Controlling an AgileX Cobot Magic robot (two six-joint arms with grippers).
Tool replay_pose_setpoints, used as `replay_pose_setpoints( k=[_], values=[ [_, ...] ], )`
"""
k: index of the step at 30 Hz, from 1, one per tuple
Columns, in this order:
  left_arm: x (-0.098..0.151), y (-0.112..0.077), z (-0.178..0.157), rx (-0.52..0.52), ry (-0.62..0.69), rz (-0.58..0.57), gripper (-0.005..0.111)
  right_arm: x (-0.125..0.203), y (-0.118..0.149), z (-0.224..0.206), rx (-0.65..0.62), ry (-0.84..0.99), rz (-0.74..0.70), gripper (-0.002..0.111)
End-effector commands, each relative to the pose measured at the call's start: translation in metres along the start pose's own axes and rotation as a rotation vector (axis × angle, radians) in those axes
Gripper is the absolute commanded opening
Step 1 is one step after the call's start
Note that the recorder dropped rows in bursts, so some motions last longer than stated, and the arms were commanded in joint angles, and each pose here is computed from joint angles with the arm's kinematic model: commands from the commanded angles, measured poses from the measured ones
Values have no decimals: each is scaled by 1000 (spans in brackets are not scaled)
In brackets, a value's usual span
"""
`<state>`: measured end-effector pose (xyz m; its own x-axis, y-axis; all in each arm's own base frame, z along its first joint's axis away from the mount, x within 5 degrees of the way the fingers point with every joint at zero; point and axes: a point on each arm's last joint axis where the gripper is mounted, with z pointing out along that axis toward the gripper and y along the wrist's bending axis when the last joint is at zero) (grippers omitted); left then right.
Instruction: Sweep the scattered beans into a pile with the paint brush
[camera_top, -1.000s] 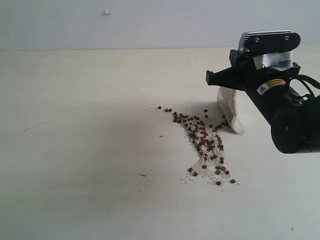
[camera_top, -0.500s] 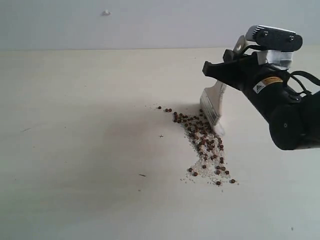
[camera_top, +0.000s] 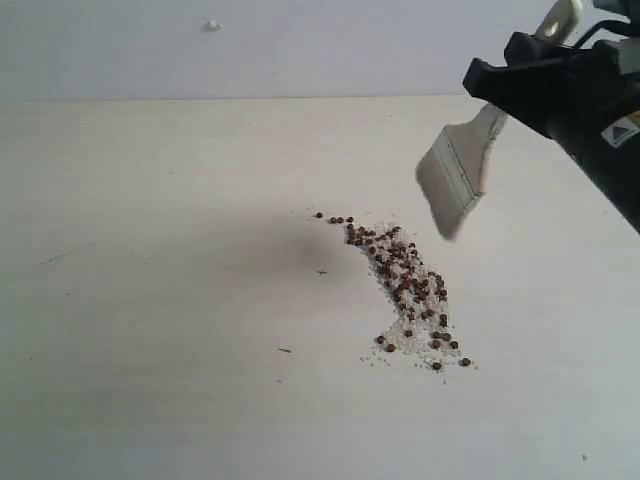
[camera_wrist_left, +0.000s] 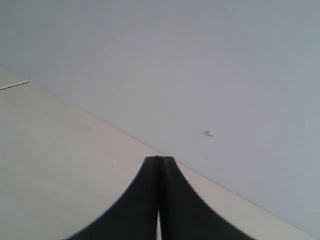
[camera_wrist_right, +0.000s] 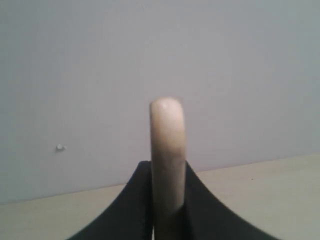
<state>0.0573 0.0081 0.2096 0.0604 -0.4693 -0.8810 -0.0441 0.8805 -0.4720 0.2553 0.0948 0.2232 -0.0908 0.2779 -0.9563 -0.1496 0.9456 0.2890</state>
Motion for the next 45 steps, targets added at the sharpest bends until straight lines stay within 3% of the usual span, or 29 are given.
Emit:
replay_pose_setpoints(
  k=[1,5,14,24,33,39,45],
  values=[
    [0,1,0,-1,-5,8,0,10,1,-30,-131,41,145,0],
    [0,1,0,-1,-5,8,0,23,0,-52,-247,53,286,0],
    [0,1,0,-1,-5,8,0,46,13,-71,-442,244,233,0],
    [0,1,0,-1,-5,8,0,73,3,-66,-359,388,41,0],
    [0,1,0,-1,-5,8,0,69,-15,-58,-173,297,-79,0],
    [0,1,0,-1,-5,8,0,62,-15,-57,-172,225,-67,0],
    [0,1,0,-1,-5,8,0,38,-1,-63,-300,79,116,0]
  ],
)
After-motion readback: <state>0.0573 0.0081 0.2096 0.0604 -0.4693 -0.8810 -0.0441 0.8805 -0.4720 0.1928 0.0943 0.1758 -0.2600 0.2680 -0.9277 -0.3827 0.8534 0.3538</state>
